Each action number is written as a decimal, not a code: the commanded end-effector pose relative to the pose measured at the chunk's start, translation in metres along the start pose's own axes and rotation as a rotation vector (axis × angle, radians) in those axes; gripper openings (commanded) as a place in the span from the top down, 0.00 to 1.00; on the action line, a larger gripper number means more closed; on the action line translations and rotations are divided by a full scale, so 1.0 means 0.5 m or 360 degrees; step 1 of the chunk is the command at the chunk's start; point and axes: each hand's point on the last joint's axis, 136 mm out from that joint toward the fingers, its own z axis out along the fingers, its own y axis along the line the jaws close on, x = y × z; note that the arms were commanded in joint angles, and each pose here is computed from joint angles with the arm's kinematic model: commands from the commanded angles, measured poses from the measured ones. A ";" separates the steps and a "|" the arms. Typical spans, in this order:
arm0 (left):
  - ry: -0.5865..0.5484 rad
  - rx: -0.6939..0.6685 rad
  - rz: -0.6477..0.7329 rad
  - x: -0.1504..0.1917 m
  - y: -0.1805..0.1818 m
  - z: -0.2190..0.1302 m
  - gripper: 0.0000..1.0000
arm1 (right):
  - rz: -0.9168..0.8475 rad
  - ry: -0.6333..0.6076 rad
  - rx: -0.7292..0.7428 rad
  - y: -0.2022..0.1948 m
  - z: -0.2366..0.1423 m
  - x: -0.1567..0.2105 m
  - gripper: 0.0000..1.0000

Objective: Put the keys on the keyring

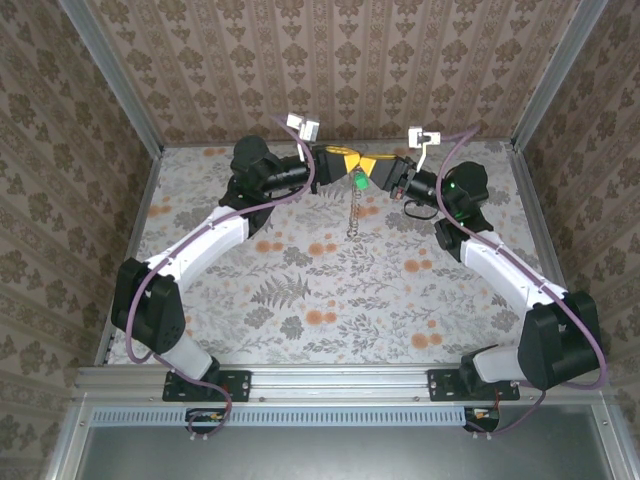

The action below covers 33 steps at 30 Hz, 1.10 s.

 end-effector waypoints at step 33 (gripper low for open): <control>-0.0081 0.0065 0.0025 -0.027 -0.009 0.001 1.00 | 0.0013 0.0063 -0.0175 0.023 0.027 0.025 0.90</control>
